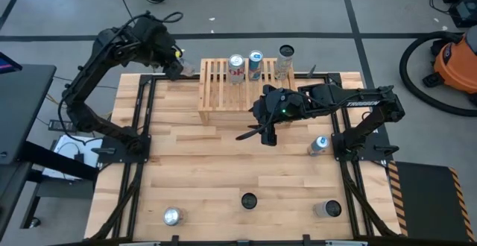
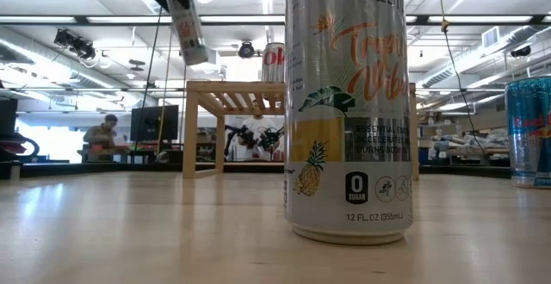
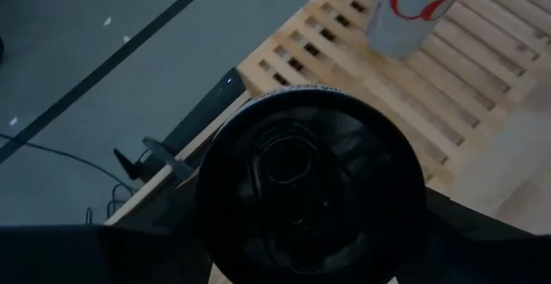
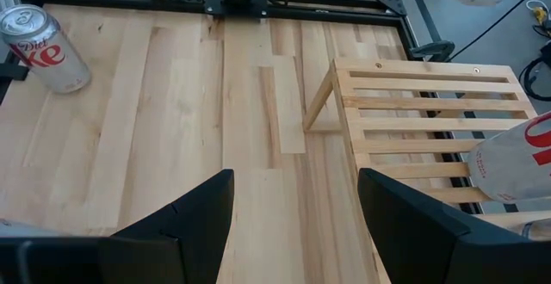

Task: Place canned beverage on shelf
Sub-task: Put the left white pink soda can on the shelf

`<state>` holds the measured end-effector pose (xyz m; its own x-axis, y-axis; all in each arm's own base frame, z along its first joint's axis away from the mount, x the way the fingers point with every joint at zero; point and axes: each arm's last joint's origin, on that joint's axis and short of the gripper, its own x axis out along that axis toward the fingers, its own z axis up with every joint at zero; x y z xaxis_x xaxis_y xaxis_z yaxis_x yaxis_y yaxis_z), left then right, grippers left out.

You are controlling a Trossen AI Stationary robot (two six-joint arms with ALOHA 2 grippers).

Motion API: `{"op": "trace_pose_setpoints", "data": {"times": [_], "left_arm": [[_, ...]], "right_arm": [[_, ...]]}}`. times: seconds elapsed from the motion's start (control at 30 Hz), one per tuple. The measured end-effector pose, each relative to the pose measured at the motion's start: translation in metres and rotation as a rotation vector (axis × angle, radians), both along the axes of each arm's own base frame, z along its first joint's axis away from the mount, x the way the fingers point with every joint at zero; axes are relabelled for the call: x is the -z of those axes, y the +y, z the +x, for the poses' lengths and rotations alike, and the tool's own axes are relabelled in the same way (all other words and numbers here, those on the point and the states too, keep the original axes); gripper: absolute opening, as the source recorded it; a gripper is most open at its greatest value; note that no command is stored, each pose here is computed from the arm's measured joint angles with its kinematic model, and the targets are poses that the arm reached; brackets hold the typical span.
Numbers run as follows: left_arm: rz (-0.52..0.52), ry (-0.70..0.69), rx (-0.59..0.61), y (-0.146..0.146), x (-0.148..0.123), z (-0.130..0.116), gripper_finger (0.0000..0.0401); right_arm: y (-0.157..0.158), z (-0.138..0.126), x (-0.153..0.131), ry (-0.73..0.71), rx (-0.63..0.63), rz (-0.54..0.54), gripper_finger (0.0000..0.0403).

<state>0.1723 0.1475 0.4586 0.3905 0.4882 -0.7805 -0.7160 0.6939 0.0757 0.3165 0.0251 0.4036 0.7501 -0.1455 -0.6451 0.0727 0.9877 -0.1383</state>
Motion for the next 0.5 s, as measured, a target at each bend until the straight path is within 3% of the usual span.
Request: {"op": "trace_pose_setpoints", "data": {"times": [0.5], "left_arm": [[-0.061, 0.046, 0.065, 0.022, 0.016, 0.066, 0.0263]], "right_arm": [[0.000, 0.000, 0.000, -0.004, 0.000, 0.001, 0.0257]]}}
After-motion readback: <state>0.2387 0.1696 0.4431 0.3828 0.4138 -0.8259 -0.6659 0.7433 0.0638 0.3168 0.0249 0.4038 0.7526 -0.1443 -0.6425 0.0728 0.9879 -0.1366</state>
